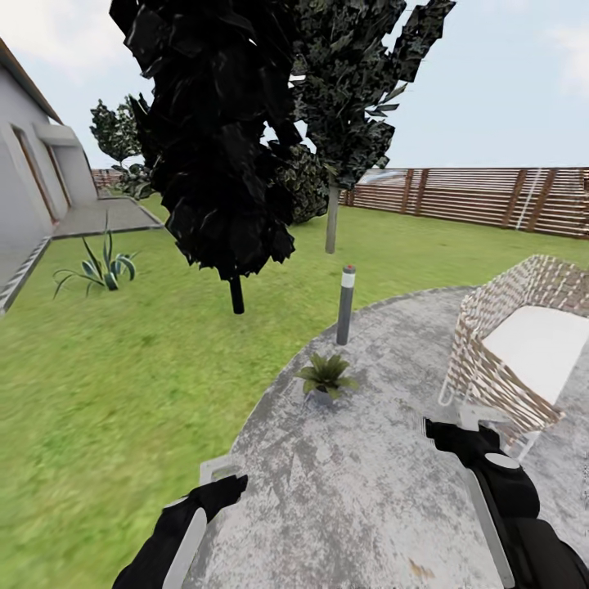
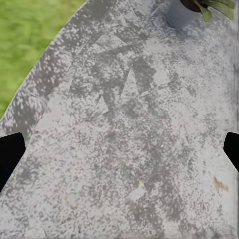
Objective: Pick up the pesticide atomizer in the garden and spray insectifuge to fully cover both potted plants in the garden.
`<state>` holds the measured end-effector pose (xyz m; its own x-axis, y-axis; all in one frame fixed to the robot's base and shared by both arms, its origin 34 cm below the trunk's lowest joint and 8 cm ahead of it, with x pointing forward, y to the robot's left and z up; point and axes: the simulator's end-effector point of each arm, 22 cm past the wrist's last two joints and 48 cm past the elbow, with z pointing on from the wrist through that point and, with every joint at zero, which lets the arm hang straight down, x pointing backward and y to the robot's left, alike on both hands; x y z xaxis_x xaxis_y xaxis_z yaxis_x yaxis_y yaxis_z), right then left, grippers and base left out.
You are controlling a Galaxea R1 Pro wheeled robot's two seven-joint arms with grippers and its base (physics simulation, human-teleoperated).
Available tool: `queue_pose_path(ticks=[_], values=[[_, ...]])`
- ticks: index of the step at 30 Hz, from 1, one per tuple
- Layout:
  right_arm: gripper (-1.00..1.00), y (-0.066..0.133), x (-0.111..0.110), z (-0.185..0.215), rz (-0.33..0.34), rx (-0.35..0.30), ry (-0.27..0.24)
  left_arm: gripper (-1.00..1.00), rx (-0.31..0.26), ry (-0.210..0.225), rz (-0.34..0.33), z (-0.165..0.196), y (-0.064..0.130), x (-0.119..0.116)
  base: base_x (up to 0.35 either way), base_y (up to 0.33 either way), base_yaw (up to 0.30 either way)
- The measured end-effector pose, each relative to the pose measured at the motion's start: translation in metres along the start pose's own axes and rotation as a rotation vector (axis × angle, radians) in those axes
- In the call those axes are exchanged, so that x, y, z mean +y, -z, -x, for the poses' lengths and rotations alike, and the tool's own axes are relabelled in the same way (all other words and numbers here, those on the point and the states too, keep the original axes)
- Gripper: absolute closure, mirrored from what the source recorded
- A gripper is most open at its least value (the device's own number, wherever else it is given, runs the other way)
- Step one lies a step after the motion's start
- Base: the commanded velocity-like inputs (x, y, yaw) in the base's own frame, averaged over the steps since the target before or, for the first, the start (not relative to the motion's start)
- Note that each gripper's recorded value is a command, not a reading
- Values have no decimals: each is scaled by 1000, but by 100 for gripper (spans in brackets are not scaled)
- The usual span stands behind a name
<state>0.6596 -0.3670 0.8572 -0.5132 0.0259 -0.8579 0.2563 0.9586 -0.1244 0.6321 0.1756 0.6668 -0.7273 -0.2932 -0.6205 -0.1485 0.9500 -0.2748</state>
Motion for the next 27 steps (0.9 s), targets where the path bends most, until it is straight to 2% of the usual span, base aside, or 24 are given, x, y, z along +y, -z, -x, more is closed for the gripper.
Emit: queue_pose_path(ticks=[15,24,27], values=[[-100,0,0,0,0,0,1,-100,0,-1,-1,0,0,0,2,-5,-278],[-100,0,0,0,0,0,0,-100,0,-6,-2,0,0,-2,93,-223,-278],[-100,0,-1,0,-1,0,-1,-100,5,-36,-18,-4,0,-12,118,-286,-278]])
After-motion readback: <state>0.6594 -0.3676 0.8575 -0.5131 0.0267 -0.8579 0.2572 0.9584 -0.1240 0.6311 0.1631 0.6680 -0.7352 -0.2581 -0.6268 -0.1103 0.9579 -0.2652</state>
